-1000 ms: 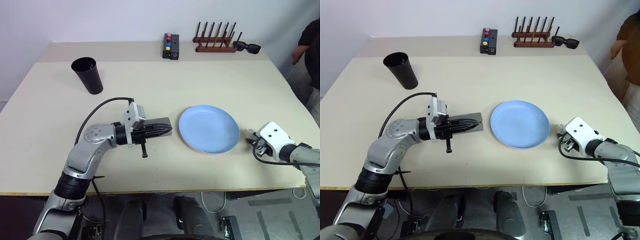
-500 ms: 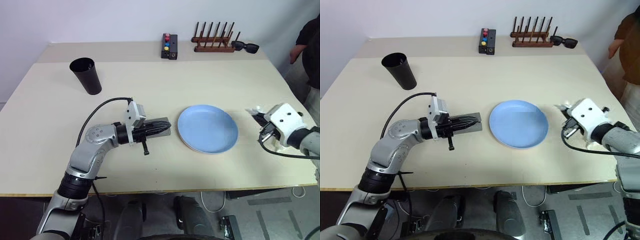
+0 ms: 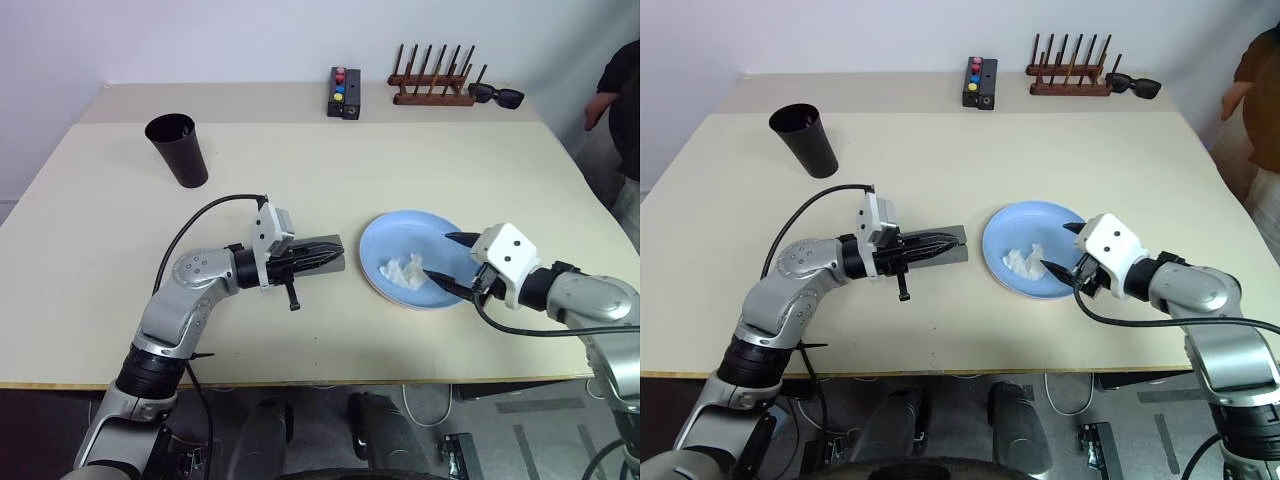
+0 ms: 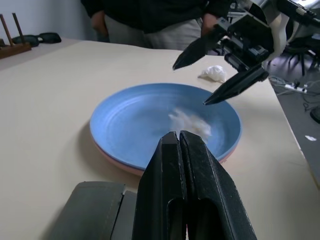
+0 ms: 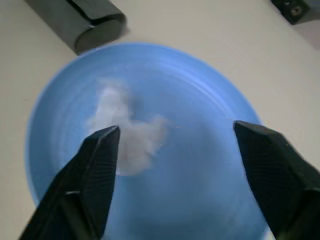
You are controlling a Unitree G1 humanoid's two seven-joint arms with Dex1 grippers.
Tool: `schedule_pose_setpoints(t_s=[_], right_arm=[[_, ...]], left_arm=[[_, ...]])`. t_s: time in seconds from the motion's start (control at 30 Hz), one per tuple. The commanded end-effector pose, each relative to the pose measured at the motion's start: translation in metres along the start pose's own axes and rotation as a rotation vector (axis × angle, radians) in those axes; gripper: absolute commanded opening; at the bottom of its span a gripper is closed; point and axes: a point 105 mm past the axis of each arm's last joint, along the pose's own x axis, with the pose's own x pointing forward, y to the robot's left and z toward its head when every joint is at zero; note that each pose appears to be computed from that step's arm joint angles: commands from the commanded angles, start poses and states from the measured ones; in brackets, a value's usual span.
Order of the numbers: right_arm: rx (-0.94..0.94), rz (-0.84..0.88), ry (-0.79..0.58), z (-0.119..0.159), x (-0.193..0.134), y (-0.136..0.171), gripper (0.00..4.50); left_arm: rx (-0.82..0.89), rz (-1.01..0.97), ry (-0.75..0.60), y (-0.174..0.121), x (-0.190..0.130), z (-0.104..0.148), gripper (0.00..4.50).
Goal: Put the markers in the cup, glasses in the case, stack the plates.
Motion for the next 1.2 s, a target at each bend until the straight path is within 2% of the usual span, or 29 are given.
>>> schedule_pose_setpoints(t_s=[0.03,0.13,0.23,0.3,0.5,0.6,0.77,0.93,1.13,1.2], right_arm=[[-0.009,-0.218,0.104,-0.023,-0.034,-0.041,3.4],[0.024,-0.407,0.293,-0.071,-0.071,-0.069,3.4],[0.089,-0.49,0.384,-0.099,-0.092,-0.072,3.4],[0.155,-0.51,0.407,-0.111,-0.095,-0.067,3.4],[0.277,-0.58,0.393,-0.124,-0.091,-0.065,3.4],[0.299,-0.591,0.389,-0.127,-0.088,-0.066,2.59],[0.297,-0.601,0.389,-0.127,-0.087,-0.068,0.05],[0.277,-0.603,0.389,-0.126,-0.087,-0.07,0.01],[0.214,-0.598,0.314,-0.103,-0.083,-0.077,0.01],[0.234,-0.601,0.329,-0.105,-0.085,-0.078,0.01]], left_arm=[[0.035,-0.049,-0.034,-0.005,0.008,0.012,0.0],[0.033,-0.075,-0.045,-0.008,0.013,0.014,0.0],[0.019,-0.12,-0.063,-0.016,0.018,0.016,0.0],[0.008,-0.16,-0.074,-0.023,0.02,0.018,0.0],[0.001,-0.197,-0.071,-0.033,0.023,0.016,0.0],[0.006,-0.19,-0.063,-0.033,0.022,0.015,0.0],[0.01,-0.172,-0.055,-0.03,0.019,0.016,0.0],[0.011,-0.161,-0.051,-0.029,0.018,0.015,0.0],[0.023,-0.126,-0.048,-0.017,0.014,0.016,0.0],[0.026,-0.121,-0.046,-0.015,0.013,0.016,0.0]])
